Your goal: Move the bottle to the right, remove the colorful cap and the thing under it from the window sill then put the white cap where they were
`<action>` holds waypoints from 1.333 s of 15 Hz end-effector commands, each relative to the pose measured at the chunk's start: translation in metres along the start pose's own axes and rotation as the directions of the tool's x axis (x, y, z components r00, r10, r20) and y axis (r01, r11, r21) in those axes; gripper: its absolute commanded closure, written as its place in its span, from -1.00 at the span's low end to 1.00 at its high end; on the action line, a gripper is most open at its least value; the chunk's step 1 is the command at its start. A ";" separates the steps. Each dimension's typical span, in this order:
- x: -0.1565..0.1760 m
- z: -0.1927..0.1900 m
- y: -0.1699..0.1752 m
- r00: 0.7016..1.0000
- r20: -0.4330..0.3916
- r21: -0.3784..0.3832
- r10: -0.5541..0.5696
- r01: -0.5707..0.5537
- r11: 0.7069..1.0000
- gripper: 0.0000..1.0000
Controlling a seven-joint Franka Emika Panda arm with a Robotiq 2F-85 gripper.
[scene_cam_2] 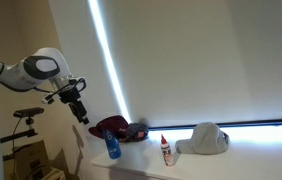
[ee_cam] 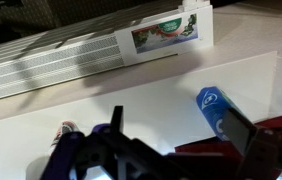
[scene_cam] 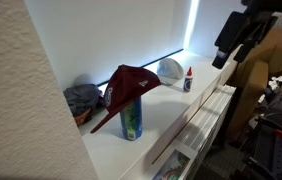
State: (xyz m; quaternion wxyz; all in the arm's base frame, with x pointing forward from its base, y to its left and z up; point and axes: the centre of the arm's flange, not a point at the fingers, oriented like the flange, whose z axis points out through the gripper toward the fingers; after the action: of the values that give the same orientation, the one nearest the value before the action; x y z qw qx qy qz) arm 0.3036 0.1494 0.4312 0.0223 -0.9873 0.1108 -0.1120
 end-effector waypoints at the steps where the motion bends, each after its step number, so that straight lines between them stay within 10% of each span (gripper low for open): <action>1: 0.000 0.000 0.000 1.000 0.000 0.000 0.000 0.000 1.000 -1.00; 19: 0.002 -0.001 -0.002 0.995 -0.076 -0.001 0.059 -0.059 0.998 -1.00; 20: -0.035 -0.034 -0.060 0.983 -0.124 0.018 0.134 -0.133 0.991 -1.00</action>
State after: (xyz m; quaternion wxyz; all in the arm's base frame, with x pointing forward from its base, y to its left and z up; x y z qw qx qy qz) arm 0.3062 0.1510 0.4368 0.0262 -0.9841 0.1217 -0.1270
